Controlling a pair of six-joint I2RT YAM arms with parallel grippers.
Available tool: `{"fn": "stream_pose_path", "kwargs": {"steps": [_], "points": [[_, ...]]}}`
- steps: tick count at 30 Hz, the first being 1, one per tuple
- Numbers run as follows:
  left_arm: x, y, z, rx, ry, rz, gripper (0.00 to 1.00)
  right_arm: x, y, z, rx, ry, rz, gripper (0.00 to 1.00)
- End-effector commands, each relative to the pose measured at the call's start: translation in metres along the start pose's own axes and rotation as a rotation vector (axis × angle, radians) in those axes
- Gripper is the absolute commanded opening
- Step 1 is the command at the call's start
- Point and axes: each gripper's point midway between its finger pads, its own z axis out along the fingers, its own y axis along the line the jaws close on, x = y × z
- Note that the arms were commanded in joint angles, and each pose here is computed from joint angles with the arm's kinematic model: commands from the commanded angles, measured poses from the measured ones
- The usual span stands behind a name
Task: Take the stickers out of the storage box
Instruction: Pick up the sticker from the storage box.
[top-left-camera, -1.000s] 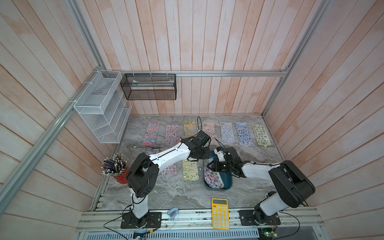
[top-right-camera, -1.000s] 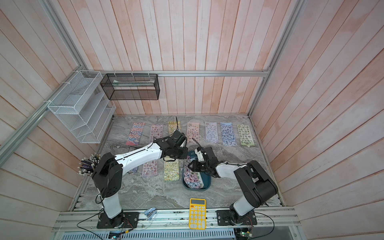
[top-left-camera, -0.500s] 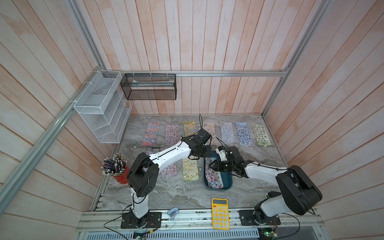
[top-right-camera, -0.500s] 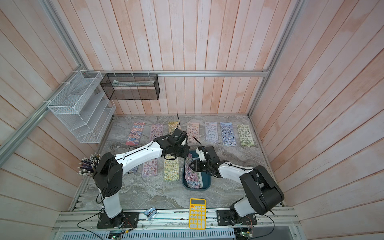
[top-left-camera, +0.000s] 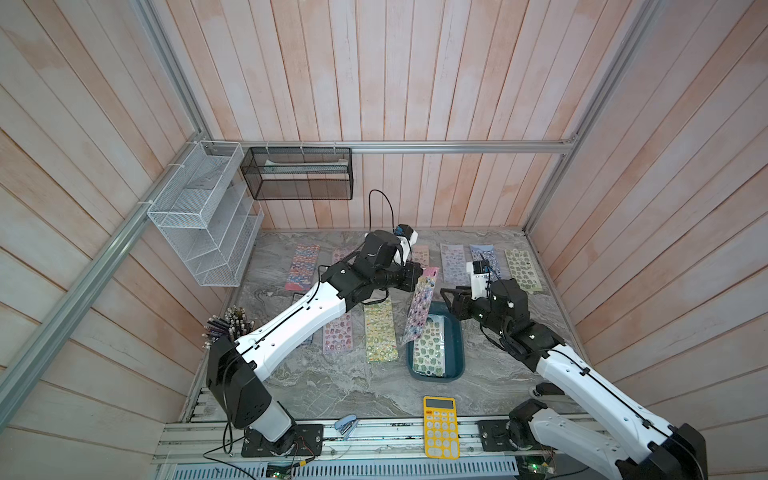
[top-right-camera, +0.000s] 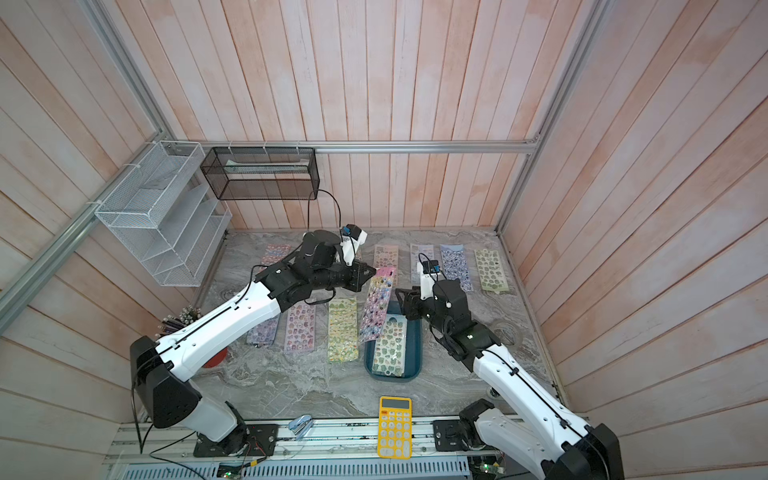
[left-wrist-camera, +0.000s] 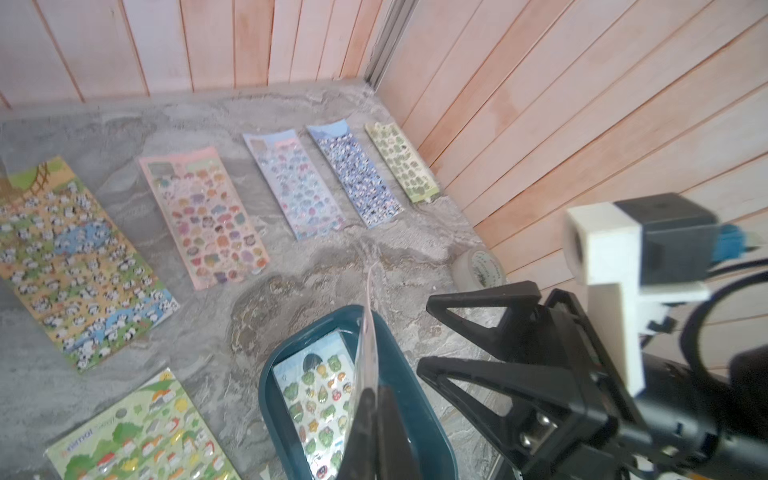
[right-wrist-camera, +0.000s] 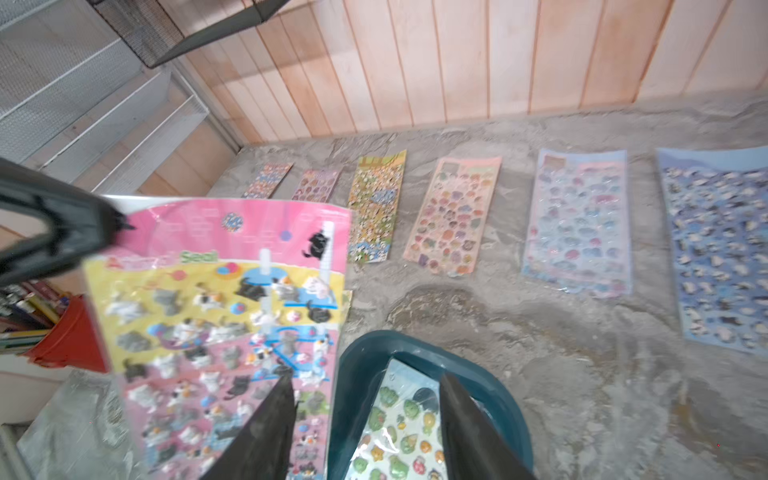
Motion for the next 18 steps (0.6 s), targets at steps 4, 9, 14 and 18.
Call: {"fn": "stream_pose_path", "kwargs": {"steps": [4, 9, 14, 18], "points": [[-0.037, -0.024, -0.031, 0.101, -0.111, 0.087, 0.00, -0.005, 0.009, -0.010, -0.045, 0.013, -0.055, 0.83], [-0.052, -0.043, -0.049, 0.171, -0.144, 0.115, 0.00, -0.016, 0.035, -0.019, -0.189, -0.034, -0.071, 0.88], [-0.061, -0.062, -0.066, 0.257, -0.161, 0.130, 0.00, -0.031, 0.064, -0.034, -0.364, -0.068, -0.098, 0.88], [-0.063, -0.075, -0.075, 0.320, -0.157, 0.138, 0.00, -0.037, 0.079, -0.041, -0.448, -0.071, -0.106, 0.86]]}}
